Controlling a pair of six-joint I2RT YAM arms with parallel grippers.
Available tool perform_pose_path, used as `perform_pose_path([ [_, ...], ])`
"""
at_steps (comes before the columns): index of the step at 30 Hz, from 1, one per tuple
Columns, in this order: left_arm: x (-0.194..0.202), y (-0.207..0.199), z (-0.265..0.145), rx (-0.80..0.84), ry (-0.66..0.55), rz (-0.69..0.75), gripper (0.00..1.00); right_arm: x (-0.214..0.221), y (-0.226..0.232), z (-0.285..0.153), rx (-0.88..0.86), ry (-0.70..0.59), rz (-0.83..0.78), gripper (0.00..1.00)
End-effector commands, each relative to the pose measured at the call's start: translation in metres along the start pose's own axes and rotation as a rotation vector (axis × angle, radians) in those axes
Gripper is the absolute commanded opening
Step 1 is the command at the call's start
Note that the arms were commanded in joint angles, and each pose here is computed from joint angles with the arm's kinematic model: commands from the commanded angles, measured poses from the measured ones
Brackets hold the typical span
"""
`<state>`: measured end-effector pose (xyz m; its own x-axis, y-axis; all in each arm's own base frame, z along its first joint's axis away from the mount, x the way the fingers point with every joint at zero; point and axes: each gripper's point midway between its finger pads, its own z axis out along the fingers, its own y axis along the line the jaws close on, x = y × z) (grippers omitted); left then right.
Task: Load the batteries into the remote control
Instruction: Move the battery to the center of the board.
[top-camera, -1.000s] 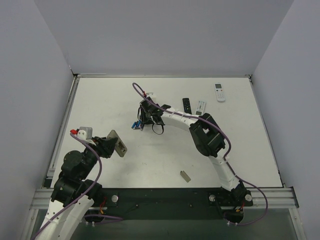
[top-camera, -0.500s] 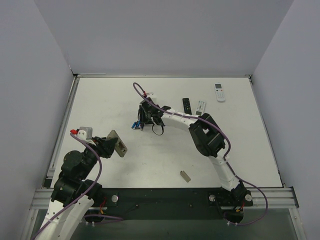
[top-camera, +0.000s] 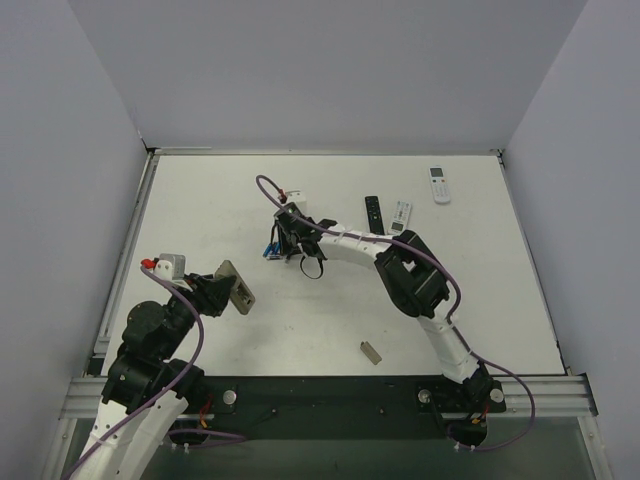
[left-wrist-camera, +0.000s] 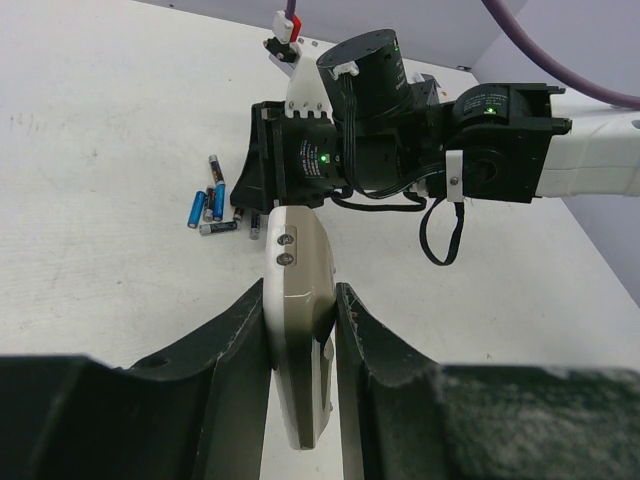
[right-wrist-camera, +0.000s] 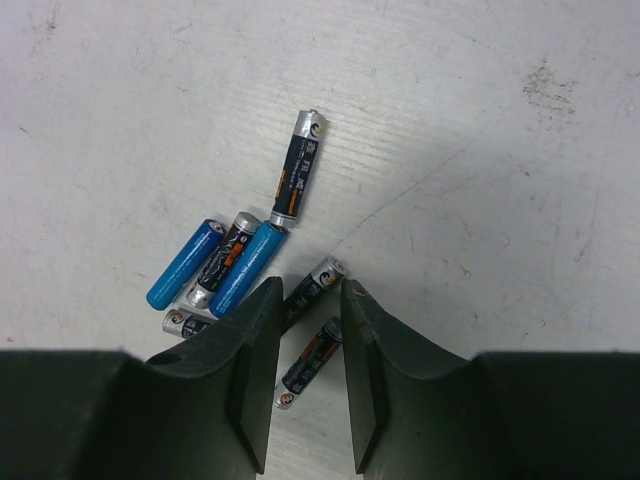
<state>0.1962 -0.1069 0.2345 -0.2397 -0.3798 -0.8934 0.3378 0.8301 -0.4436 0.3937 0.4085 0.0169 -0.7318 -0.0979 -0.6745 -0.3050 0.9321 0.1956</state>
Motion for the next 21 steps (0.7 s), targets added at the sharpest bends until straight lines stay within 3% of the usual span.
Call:
perform_pose_path([
  [1,-0.018,-0.011,-0.001,0.048,-0.072,0.011,0.0,0.031,-0.017,-0.011,0.067,0.08,-0.064,0.26],
  [11,-0.018,-0.011,0.0,0.05,-0.071,0.011,0.0,0.046,-0.036,-0.019,0.112,0.106,-0.095,0.26],
  [16,-0.018,-0.011,0.0,0.051,-0.071,0.011,0.0,0.042,-0.033,-0.025,0.066,0.102,-0.093,0.36],
  [21,-0.017,-0.012,0.001,0.054,-0.064,0.009,0.0,0.032,-0.022,-0.029,0.02,0.085,-0.109,0.38],
])
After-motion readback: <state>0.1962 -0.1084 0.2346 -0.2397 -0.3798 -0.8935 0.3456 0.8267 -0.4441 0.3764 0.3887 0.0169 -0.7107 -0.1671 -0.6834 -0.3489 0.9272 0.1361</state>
